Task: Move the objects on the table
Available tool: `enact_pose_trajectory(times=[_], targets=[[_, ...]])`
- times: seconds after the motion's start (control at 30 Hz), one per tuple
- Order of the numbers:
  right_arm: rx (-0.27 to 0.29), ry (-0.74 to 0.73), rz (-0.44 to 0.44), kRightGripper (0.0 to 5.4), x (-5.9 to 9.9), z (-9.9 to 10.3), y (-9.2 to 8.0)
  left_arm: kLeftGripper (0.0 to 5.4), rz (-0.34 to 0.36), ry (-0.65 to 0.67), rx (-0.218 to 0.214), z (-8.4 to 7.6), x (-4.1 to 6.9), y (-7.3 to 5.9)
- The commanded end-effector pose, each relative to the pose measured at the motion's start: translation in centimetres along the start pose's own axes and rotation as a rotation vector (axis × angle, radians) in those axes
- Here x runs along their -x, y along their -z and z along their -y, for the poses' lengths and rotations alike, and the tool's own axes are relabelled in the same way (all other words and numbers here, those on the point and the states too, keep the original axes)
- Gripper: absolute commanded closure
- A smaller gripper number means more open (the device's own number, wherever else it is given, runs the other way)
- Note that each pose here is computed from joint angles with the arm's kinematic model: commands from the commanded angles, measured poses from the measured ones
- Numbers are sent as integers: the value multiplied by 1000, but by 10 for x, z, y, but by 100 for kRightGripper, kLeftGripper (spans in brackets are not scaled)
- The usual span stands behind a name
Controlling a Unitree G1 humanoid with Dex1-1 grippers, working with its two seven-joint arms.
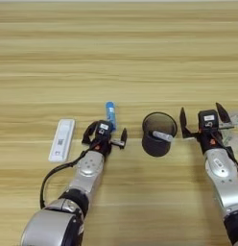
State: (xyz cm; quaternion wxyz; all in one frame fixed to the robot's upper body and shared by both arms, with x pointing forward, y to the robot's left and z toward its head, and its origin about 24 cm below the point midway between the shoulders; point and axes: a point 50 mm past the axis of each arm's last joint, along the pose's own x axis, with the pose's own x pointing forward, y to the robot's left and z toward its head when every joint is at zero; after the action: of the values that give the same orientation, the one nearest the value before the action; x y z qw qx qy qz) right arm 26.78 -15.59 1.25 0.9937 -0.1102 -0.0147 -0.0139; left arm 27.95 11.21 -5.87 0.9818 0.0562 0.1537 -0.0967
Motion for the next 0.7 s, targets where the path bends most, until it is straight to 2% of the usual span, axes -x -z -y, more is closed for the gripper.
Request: enact_pose_trajectory(times=[0.03,0.7], targets=[[-1,5,-6,0,1,-1,0,1,-28,-12,12,-2,-1,2],[0,5,-6,0,2,0,0,1,-65,-32,24,-5,-1,7]])
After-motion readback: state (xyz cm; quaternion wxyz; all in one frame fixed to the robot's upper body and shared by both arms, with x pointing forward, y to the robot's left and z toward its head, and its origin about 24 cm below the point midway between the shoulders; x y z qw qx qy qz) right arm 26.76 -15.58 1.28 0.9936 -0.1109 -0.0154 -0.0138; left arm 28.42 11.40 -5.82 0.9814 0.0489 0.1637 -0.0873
